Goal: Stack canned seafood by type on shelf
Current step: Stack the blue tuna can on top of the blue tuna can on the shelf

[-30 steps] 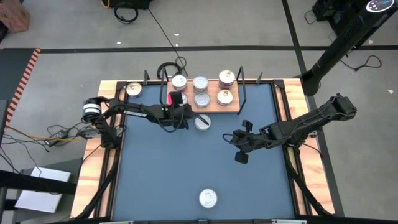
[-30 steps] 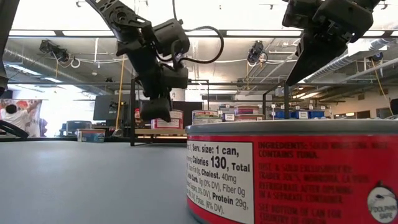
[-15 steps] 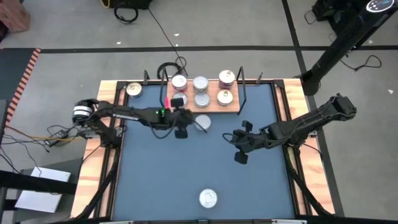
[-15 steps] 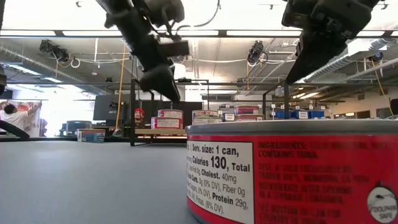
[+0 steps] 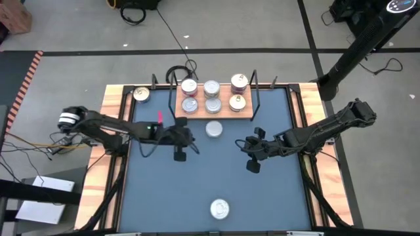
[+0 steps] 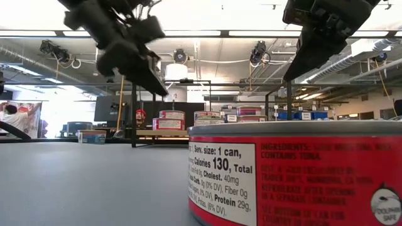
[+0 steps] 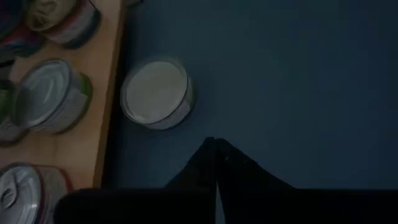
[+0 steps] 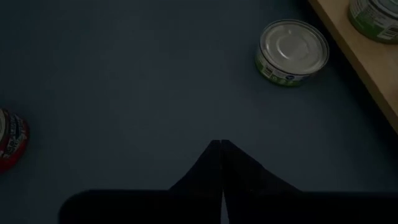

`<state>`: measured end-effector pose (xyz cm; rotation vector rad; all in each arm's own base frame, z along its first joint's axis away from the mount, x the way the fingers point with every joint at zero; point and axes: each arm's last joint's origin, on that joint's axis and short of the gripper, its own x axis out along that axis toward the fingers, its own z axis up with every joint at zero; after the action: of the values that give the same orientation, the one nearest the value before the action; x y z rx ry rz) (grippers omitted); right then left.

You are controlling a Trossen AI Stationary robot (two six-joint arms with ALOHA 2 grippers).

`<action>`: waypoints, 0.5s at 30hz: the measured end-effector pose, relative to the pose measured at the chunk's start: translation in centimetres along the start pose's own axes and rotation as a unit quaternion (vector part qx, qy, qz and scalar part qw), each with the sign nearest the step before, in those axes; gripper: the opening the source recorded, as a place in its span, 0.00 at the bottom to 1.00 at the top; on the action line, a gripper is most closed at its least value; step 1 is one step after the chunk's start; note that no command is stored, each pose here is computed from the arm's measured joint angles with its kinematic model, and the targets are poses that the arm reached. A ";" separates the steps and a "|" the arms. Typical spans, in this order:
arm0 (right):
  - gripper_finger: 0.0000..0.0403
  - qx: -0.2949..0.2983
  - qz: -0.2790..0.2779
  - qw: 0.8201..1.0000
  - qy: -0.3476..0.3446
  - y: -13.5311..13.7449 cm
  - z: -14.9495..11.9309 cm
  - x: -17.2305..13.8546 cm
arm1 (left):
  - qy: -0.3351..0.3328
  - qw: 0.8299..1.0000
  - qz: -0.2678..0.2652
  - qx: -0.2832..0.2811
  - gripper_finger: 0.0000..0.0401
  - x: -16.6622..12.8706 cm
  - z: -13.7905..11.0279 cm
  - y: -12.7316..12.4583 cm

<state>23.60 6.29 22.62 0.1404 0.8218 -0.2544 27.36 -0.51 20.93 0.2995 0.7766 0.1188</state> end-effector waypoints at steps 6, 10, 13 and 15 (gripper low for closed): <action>0.01 0.003 0.000 1.000 -0.003 -0.1 0.1 0.0 | -0.016 0.996 0.023 -0.080 0.01 -4.6 -0.5 1.2; 0.03 0.004 0.001 1.000 -0.005 -0.1 0.2 0.1 | -0.021 0.984 0.093 -0.148 0.01 -8.0 -1.4 2.8; 0.03 0.002 0.000 1.000 -0.005 -0.1 0.1 0.1 | -0.003 0.959 0.178 -0.220 0.01 -10.6 -2.8 4.5; 0.02 -0.003 0.001 1.000 -0.005 -0.1 0.2 0.1 | 0.017 0.937 0.223 -0.270 0.01 -12.0 -3.8 5.6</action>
<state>23.73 6.18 22.69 0.1330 0.8118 -0.2512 16.20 3.05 28.21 -0.0566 0.6687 0.7555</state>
